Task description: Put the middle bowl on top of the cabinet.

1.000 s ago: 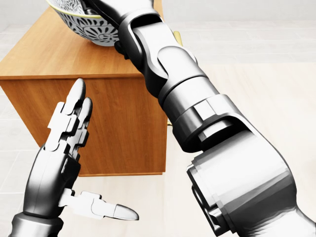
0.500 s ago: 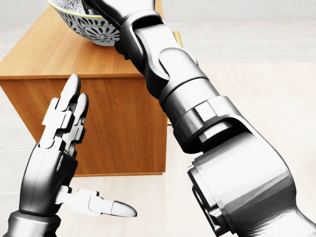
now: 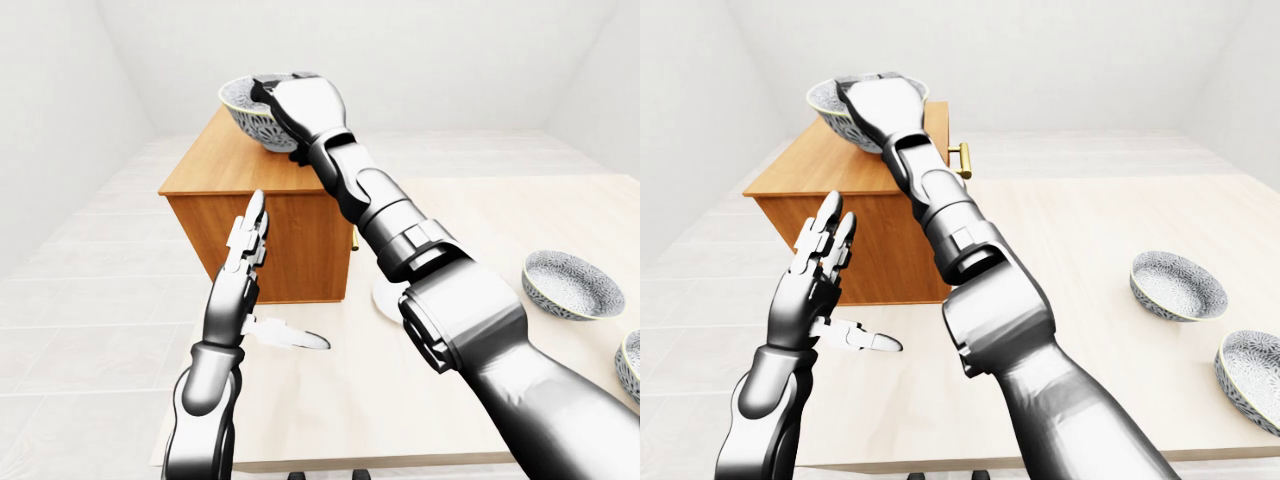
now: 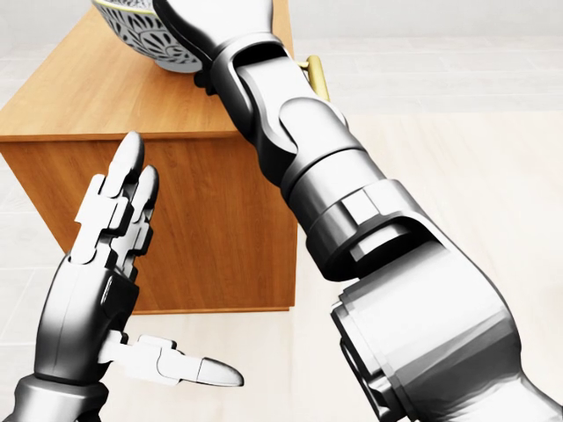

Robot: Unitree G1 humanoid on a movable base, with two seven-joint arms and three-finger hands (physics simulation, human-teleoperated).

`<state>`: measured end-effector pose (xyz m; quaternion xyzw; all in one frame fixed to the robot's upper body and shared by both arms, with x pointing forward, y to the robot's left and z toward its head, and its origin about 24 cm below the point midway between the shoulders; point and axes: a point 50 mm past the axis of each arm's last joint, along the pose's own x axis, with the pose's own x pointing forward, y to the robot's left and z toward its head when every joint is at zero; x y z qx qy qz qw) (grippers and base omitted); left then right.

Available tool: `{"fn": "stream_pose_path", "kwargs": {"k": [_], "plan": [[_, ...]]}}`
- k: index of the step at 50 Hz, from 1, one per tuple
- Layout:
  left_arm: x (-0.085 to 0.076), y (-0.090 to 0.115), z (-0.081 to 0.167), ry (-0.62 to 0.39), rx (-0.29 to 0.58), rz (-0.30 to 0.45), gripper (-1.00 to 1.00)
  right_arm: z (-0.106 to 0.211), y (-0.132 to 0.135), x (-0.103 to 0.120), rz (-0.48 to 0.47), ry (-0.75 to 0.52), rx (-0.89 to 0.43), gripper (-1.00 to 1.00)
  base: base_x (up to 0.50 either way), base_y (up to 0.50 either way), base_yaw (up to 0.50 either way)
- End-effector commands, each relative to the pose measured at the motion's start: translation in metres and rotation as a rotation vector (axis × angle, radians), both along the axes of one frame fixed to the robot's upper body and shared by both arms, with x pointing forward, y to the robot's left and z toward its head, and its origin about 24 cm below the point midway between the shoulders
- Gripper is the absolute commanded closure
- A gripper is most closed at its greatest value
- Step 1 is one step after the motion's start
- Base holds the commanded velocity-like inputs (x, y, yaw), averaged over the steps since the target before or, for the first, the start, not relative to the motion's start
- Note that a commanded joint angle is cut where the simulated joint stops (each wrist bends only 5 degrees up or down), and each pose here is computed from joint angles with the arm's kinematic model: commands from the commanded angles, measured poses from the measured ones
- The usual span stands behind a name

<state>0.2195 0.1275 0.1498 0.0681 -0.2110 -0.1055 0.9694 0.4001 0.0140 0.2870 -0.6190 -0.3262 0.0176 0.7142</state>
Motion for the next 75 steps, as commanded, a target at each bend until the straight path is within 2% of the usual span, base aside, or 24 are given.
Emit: {"fn": "stream_pose_path", "kwargs": {"k": [1, 9, 14, 32, 34, 36, 40, 41, 42, 47, 52, 55, 57, 67, 75], "plan": [[0.000, 0.000, -0.001, 0.003, 0.000, -0.001, -1.00, -0.005, 0.004, -0.001, 0.010, 0.017, -0.005, -0.34, 0.00, 0.00, 0.00], [-0.001, 0.000, 0.002, -0.007, 0.000, -0.004, -1.00, 0.002, 0.007, -0.003, 0.019, 0.001, -0.007, -0.55, 0.00, 0.00, 0.00], [-0.001, 0.000, 0.002, -0.007, 0.000, -0.003, -1.00, 0.008, 0.010, -0.005, 0.026, -0.017, -0.022, -0.58, 0.00, 0.00, 0.00], [-0.001, 0.000, 0.001, -0.003, 0.004, -0.005, -1.00, 0.033, 0.015, -0.011, 0.044, -0.070, -0.025, -0.61, 0.00, 0.00, 0.00], [0.000, 0.000, 0.001, -0.003, 0.006, -0.004, -1.00, 0.035, 0.017, -0.013, 0.050, -0.074, -0.030, -0.67, 0.00, 0.00, 0.00], [0.000, 0.000, 0.002, -0.006, -0.020, -0.012, -1.00, 0.038, 0.018, -0.014, 0.054, -0.081, -0.031, -0.58, 0.00, 0.00, 0.00], [0.000, 0.001, 0.002, -0.007, -0.012, -0.006, -1.00, 0.044, 0.020, -0.017, 0.062, -0.096, -0.035, -0.58, 0.00, 0.00, 0.00], [0.000, 0.000, 0.002, -0.007, -0.010, -0.008, -1.00, 0.046, 0.020, -0.017, 0.062, -0.098, -0.037, -0.69, 0.00, 0.00, 0.00], [0.000, 0.000, 0.002, -0.007, -0.010, -0.008, -1.00, 0.048, 0.020, -0.018, 0.064, -0.103, -0.038, -0.91, 0.00, 0.00, 0.00], [0.001, 0.001, -0.001, 0.006, 0.003, 0.002, -1.00, 0.052, 0.020, -0.021, 0.072, -0.123, -0.052, -0.84, 0.00, 0.00, 0.00], [0.000, 0.000, 0.001, -0.004, -0.003, -0.002, -1.00, 0.062, 0.013, -0.024, 0.065, -0.143, -0.064, -0.96, 0.00, 0.00, 0.00], [0.001, -0.001, -0.001, 0.004, -0.006, -0.009, -1.00, 0.064, 0.010, -0.027, 0.062, -0.150, -0.084, -0.91, 0.00, 0.00, 0.00], [0.001, 0.000, -0.001, 0.007, -0.006, -0.008, -1.00, 0.067, 0.008, -0.029, 0.063, -0.153, -0.084, -1.00, 0.00, 0.00, 0.00], [0.003, 0.001, -0.005, 0.024, -0.003, -0.001, -1.00, 0.075, -0.006, -0.050, 0.052, -0.171, -0.142, -1.00, 0.00, 0.00, 0.00], [0.004, 0.000, -0.002, 0.010, -0.007, 0.002, -1.00, 0.075, -0.027, -0.064, 0.006, -0.161, -0.173, -1.00, 0.00, 0.00, 0.00]]}}
